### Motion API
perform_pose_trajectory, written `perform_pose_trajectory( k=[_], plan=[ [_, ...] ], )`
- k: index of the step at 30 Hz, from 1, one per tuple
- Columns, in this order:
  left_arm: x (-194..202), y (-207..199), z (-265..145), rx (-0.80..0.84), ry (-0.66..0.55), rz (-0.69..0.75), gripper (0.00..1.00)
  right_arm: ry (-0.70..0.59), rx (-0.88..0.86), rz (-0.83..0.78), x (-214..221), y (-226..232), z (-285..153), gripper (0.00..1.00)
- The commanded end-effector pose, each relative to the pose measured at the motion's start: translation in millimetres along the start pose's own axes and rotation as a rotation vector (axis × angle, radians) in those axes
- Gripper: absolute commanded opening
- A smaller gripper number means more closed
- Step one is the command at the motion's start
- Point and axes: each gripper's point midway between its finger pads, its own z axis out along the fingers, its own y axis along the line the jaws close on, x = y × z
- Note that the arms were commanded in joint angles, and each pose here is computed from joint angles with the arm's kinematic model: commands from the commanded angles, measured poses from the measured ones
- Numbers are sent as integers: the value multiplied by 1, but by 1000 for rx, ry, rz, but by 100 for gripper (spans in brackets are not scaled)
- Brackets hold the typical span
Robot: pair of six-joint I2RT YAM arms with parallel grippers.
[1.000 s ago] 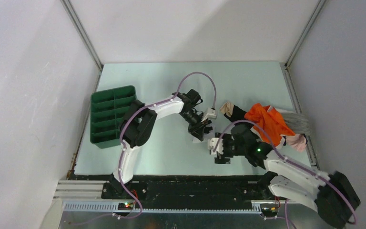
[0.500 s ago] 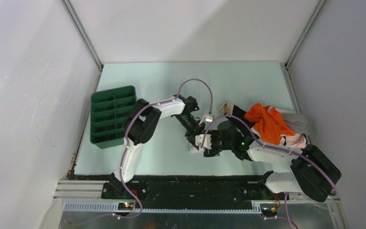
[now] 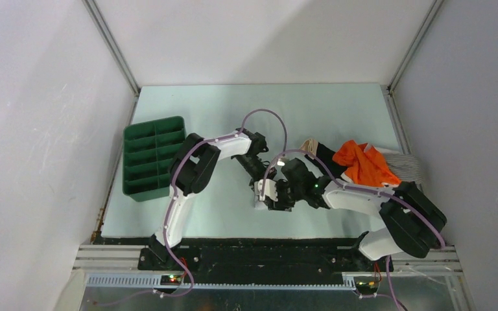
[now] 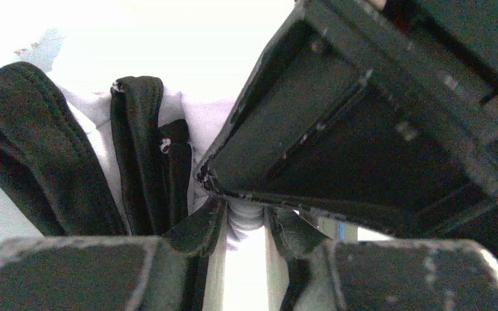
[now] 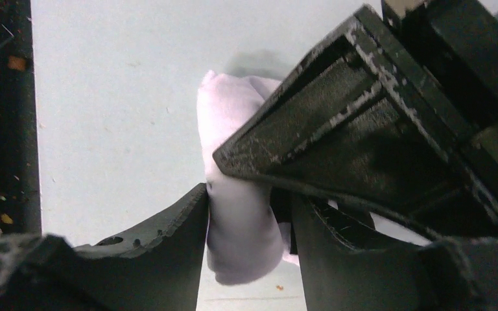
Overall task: Roll the underwear
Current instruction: Roll the underwear to the center of the board.
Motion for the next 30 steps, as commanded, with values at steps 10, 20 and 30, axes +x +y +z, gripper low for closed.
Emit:
perform_pose_trajectory(
  k=[10,20,30],
  plan=[
    [36,15,-4,-43,95,-139,0,87,-126,151,-16,14,18,26],
    [-37,45,-91,-403,-515,-285,57,52,-168,690,-13,33,16,0],
    [-50,0,-140,-719,-713,-7,56,-25,-193,1290,50,2,4,0]
  ],
)
